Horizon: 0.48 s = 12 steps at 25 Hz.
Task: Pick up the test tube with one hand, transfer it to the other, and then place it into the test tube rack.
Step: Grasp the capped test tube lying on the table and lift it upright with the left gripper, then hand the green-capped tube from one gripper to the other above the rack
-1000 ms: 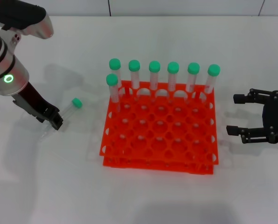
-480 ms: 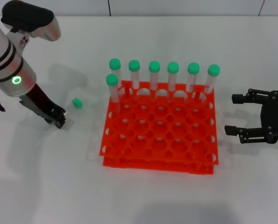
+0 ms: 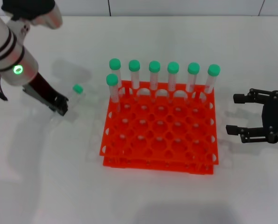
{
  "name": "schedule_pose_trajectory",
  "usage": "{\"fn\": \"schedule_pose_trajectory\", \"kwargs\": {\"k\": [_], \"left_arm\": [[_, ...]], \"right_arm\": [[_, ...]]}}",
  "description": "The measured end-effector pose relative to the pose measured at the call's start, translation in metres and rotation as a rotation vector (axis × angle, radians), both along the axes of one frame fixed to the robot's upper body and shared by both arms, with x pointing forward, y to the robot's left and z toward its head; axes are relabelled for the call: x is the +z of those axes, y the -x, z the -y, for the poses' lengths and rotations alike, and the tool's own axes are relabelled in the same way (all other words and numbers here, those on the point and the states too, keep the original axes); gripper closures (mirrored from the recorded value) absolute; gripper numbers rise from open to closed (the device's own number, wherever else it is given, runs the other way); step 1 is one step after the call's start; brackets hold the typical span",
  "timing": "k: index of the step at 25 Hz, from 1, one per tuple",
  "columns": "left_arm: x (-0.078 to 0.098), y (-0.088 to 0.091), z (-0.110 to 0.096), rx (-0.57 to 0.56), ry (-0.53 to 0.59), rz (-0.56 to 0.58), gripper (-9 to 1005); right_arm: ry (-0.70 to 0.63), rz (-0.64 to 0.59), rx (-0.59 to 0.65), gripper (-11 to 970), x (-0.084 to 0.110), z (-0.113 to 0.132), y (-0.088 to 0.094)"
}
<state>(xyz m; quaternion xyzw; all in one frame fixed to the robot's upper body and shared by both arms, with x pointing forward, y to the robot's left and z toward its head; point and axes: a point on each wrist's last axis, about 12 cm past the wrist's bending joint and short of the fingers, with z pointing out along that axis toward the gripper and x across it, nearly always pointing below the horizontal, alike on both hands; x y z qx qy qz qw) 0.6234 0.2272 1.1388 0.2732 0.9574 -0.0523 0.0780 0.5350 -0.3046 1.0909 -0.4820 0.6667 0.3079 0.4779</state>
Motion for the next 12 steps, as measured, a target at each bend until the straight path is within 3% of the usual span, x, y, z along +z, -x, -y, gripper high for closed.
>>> {"fn": "schedule_pose_trajectory", "kwargs": {"k": [7,12], "left_arm": [[0.055,-0.007,0.001,-0.038,0.019,0.231,802],[0.079,-0.010,0.013,-0.142,0.120,0.428,796]], "right_arm": [[-0.011,0.008,-0.016,128,0.004,0.006,-0.001],[-0.021,0.011,-0.014,128,0.006,0.007,0.000]]}}
